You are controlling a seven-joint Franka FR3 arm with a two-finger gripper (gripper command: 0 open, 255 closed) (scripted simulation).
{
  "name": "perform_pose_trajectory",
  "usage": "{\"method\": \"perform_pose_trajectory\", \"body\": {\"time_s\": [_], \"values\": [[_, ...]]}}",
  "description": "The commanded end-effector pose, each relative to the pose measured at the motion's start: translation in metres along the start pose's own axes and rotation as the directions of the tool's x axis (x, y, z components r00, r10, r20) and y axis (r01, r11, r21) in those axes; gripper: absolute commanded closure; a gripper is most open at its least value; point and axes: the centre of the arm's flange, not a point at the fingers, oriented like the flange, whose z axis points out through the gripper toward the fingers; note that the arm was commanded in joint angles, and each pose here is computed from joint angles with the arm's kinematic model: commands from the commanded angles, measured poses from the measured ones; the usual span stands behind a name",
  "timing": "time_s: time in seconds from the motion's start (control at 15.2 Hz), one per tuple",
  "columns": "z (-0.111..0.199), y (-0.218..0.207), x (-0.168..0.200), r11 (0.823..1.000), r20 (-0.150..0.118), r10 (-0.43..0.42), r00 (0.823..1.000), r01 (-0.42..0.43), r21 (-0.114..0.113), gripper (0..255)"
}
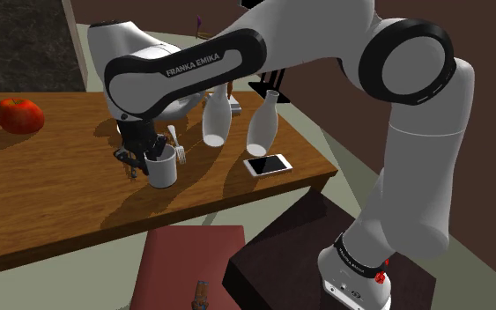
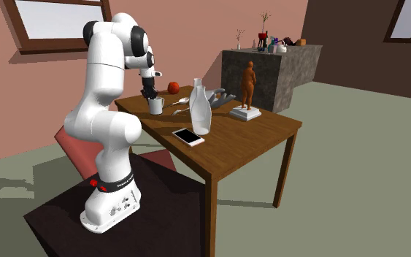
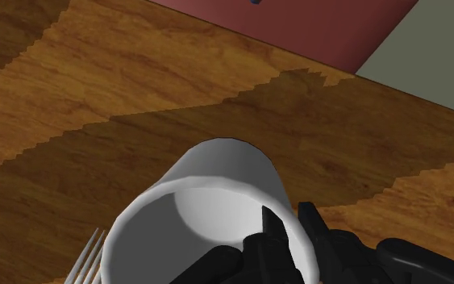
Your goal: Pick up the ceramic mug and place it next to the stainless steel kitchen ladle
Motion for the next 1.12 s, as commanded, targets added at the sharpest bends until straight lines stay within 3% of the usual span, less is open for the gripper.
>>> {"method": "perform_pose_trajectory", "body": {"time_s": [0.0, 0.2, 0.26, 0.59, 0.86, 1.06], "values": [[0.0, 0.0, 0.0, 1.0, -0.001, 0.0, 1.0, 0.0, 0.0, 255], [0.0, 0.0, 0.0, 1.0, -0.001, 0.0, 1.0, 0.0, 0.0, 255], [0.0, 0.0, 0.0, 1.0, -0.001, 0.0, 1.0, 0.0, 0.0, 0], [0.0, 0.0, 0.0, 1.0, -0.001, 0.0, 1.0, 0.0, 0.0, 0], [-0.05, 0.0, 0.0, 1.0, -0.001, 0.0, 1.0, 0.0, 0.0, 0], [-0.05, 0.0, 0.0, 1.0, -0.001, 0.0, 1.0, 0.0, 0.0, 0]]}}
